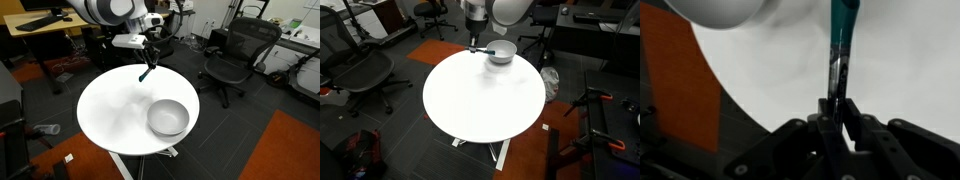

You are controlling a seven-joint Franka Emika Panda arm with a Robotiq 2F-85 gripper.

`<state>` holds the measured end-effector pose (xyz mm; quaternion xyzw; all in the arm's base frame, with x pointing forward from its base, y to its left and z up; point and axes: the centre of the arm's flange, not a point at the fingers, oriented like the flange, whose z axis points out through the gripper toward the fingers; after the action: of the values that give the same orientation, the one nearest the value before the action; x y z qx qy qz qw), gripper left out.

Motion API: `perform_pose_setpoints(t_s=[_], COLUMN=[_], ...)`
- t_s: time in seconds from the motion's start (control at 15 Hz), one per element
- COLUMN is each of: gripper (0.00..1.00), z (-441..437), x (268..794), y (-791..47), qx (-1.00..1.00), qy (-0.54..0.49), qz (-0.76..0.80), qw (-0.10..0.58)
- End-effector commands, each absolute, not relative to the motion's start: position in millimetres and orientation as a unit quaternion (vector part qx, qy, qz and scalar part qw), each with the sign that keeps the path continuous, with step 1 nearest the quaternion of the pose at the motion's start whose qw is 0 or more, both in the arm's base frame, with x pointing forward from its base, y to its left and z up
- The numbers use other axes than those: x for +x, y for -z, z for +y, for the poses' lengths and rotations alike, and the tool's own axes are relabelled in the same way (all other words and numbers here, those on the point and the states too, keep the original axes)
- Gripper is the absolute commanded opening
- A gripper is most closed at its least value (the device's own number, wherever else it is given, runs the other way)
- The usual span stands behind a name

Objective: Put the marker inside the grey bowl

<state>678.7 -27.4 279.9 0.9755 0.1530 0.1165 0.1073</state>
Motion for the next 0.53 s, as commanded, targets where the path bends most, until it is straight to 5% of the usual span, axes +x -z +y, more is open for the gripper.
perform_pose_setpoints(t_s=[0.0, 0.47], gripper=[0.05, 0.05], z=[-64.6, -151.4], x=[679.8, 689.1], y=[-324.5, -342.4], qx=[0.974, 0.976], qy=[-0.134, -0.148], qz=[0.12, 0.03], qw=[0.136, 0.154])
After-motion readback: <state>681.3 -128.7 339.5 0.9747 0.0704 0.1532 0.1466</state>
